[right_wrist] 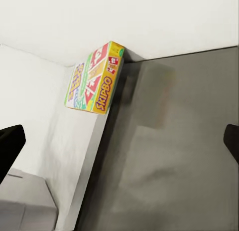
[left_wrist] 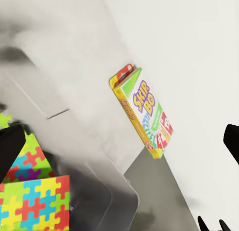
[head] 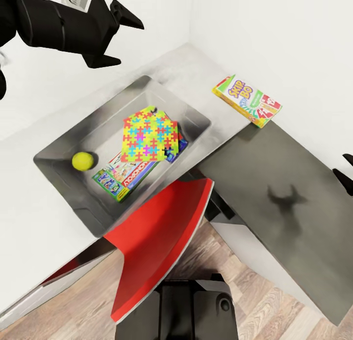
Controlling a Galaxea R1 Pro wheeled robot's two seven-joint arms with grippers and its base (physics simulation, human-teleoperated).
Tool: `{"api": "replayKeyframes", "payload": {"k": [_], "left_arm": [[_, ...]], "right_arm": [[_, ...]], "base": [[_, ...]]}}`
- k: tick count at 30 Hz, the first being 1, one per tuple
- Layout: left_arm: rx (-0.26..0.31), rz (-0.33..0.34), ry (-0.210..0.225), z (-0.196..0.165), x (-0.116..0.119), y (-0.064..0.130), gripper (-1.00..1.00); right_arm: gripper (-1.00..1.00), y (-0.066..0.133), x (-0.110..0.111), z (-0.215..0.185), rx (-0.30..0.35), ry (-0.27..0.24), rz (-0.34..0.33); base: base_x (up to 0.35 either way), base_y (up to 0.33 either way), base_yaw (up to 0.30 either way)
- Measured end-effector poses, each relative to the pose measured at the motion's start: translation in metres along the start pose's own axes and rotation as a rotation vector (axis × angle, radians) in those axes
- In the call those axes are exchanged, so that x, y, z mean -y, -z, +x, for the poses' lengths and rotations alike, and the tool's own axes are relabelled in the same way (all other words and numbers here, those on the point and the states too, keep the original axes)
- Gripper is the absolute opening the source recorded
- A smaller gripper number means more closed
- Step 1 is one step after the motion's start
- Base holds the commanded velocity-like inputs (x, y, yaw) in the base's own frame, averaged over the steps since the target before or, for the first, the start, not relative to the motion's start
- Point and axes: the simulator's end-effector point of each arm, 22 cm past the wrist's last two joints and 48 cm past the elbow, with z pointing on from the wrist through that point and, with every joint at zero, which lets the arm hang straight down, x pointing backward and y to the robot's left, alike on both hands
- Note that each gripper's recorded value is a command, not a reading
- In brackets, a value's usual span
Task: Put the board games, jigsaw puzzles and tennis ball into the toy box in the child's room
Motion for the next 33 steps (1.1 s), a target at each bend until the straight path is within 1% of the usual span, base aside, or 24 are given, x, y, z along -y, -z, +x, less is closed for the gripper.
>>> {"api": "replayKeyframes", "payload": {"k": [4, 11, 28, 33], "left_arm": [[0.001, 0.0, 0.002, -0.0002, 0.0, -0.0001, 1.0], [0.002, 0.0, 0.004, -0.0004, 0.0, -0.0001, 1.0], [0.002, -0.001, 0.004, -0.0003, -0.0001, -0.0003, 1.0], [0.002, 0.0, 0.004, -0.0001, 0.0, -0.0003, 1.0]], "right_arm": [[1.0, 0.0003, -0.0002, -0.0009, 0.002, 0.0, 0.0], [1.0, 0.0006, -0.0004, -0.0019, 0.004, 0.001, -0.001], [1.0, 0.0009, -0.0002, -0.0027, 0.006, 0.002, 0.0], [1.0, 0.001, 0.0, -0.0028, 0.006, 0.002, 0.001]], "base": [[-0.001, -0.002, 0.15], [0.0, -0.001, 0.067], [0.0, -0.001, 0.015], [0.0, -0.076, 0.003]]}}
